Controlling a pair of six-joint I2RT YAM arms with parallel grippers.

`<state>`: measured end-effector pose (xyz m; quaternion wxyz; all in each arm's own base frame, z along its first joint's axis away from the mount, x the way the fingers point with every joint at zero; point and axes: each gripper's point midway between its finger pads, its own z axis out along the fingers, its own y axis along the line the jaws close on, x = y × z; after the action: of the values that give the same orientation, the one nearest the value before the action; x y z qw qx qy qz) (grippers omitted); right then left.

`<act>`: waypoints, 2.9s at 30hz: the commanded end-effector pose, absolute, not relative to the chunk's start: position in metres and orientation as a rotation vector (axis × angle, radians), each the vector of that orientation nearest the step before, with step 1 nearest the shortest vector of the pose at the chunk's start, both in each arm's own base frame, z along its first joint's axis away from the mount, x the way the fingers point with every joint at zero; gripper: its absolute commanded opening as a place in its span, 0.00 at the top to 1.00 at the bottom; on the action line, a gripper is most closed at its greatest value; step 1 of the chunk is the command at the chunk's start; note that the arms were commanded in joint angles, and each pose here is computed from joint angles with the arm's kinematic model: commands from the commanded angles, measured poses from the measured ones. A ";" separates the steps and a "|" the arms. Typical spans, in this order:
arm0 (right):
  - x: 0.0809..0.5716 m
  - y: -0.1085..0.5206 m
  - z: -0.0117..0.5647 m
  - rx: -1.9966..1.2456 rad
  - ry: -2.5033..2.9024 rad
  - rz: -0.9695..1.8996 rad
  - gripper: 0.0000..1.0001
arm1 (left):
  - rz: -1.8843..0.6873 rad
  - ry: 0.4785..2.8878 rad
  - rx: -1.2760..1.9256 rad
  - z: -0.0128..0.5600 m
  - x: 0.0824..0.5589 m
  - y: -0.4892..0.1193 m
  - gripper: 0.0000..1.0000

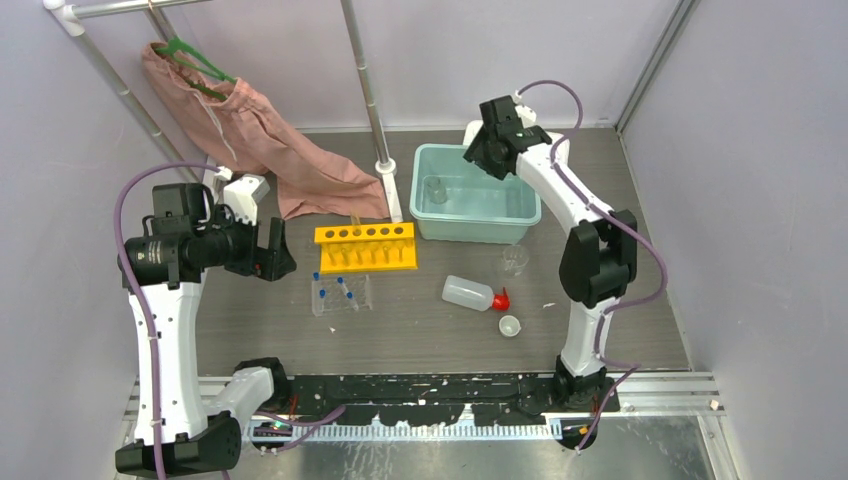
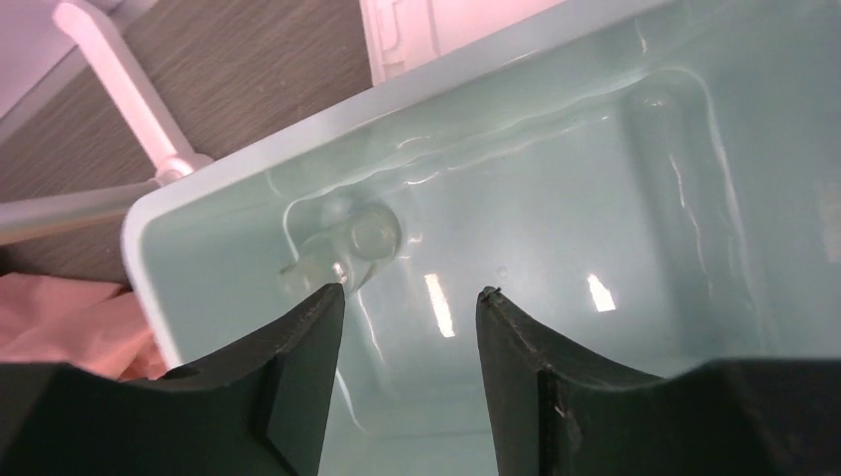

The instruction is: Organize the chemistry lab equipment

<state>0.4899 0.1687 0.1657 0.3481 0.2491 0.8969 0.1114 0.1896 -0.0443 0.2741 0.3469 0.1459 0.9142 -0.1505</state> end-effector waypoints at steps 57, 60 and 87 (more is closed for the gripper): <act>0.318 0.104 0.081 0.436 2.439 -0.142 0.82 | -0.423 2.329 0.397 0.275 0.191 -0.051 0.12; 0.316 0.102 0.085 0.440 2.431 -0.143 0.88 | -0.422 2.330 0.399 0.275 0.190 -0.050 0.12; 0.353 0.123 0.324 0.397 2.067 0.167 0.99 | -0.429 2.314 0.402 0.280 0.188 -0.053 0.12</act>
<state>0.3211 0.1181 0.3326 0.4911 0.1809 0.8444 0.1139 0.1866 -0.0493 0.2666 0.3397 0.1467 0.9140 -0.1665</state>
